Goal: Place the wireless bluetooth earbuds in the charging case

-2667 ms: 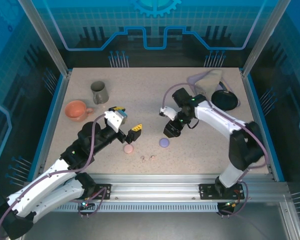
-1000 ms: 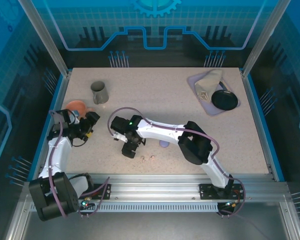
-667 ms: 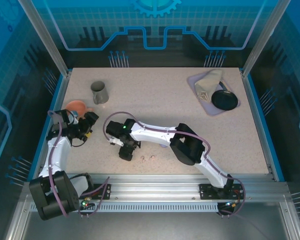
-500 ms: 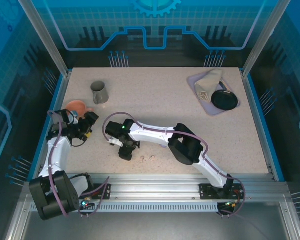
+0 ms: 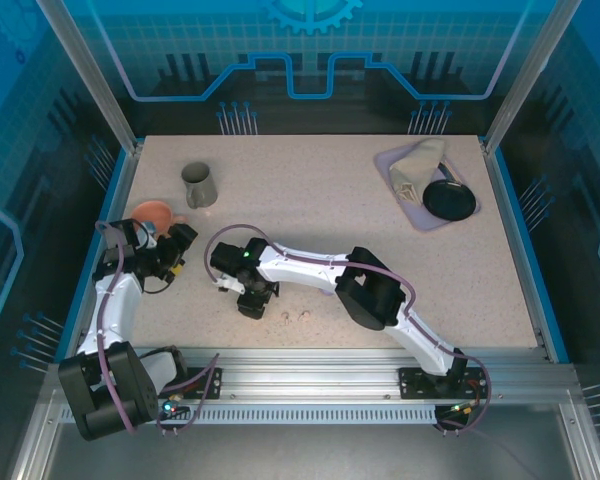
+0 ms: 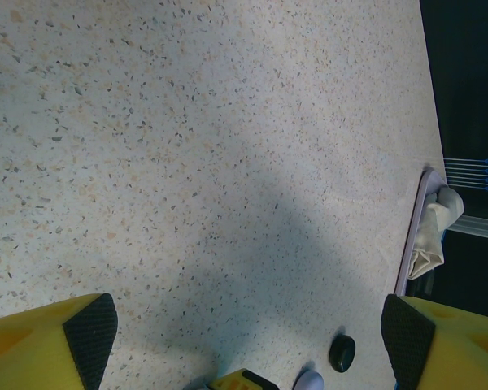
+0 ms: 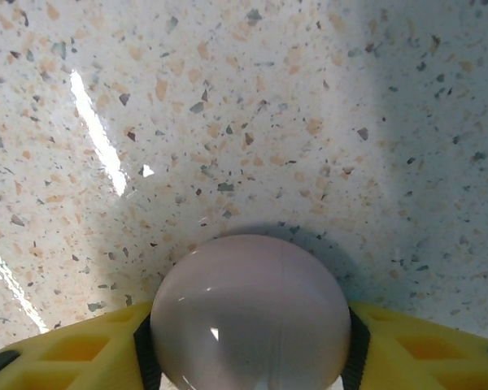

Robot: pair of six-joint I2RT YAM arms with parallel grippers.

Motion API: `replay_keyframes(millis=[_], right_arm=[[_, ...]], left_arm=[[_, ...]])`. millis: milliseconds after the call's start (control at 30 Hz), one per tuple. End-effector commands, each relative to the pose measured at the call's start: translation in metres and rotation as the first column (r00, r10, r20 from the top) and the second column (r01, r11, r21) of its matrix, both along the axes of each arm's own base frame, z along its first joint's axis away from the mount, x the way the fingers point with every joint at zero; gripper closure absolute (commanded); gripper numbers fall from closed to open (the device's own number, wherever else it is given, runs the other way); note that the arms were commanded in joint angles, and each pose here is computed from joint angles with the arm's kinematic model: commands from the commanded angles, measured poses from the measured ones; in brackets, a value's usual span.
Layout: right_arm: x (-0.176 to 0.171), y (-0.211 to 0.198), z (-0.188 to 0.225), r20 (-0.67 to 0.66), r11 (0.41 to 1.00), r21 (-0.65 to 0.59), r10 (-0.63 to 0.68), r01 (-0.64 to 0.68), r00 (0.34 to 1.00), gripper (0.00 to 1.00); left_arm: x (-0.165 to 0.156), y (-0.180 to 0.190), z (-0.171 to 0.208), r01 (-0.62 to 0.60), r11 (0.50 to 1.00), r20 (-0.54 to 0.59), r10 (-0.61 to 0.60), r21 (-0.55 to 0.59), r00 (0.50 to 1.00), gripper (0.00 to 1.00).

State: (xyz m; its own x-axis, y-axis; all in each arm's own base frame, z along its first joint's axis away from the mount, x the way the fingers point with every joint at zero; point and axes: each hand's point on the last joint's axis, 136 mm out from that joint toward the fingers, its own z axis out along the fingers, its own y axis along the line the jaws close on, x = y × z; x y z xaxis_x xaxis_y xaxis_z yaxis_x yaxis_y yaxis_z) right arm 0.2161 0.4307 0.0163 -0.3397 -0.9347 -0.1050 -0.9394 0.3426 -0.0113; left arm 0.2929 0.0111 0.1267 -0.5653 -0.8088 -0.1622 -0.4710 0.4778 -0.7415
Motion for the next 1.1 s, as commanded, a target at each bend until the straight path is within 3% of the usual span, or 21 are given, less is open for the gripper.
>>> replay_keyframes(millis=[0, 400, 567, 700, 867, 1067], right_arm=[[0.011, 0.004, -0.01, 0.018, 1.0, 0.011, -0.027, 0.027, 0.999, 0.45], [0.021, -0.013, 0.034, 0.077, 0.977, 0.212, -0.03, 0.013, 0.997, 0.53], [0.023, -0.03, 0.052, 0.087, 0.945, 0.326, -0.04, 0.01, 0.995, 0.54], [0.023, -0.048, 0.073, 0.133, 0.895, 0.445, -0.04, -0.023, 0.99, 0.55], [0.027, -0.076, 0.103, 0.202, 0.829, 0.556, -0.061, -0.063, 0.978, 0.55], [0.028, -0.108, 0.136, 0.295, 0.771, 0.622, -0.074, -0.133, 0.953, 0.55]], left_arm=[[0.002, -0.001, 0.008, -0.001, 0.999, 0.012, 0.001, -0.037, 1.0, 0.12], [0.002, -0.01, 0.01, 0.046, 0.997, 0.041, -0.043, -0.066, 0.998, 0.12], [0.006, -0.018, 0.015, 0.084, 0.99, 0.079, -0.076, -0.111, 0.994, 0.14], [0.01, -0.042, 0.02, 0.185, 0.97, 0.118, -0.167, -0.158, 0.979, 0.18], [0.017, -0.091, 0.038, 0.382, 0.905, 0.179, -0.351, -0.187, 0.919, 0.2], [0.014, -0.148, 0.073, 0.603, 0.776, 0.288, -0.544, -0.185, 0.788, 0.2]])
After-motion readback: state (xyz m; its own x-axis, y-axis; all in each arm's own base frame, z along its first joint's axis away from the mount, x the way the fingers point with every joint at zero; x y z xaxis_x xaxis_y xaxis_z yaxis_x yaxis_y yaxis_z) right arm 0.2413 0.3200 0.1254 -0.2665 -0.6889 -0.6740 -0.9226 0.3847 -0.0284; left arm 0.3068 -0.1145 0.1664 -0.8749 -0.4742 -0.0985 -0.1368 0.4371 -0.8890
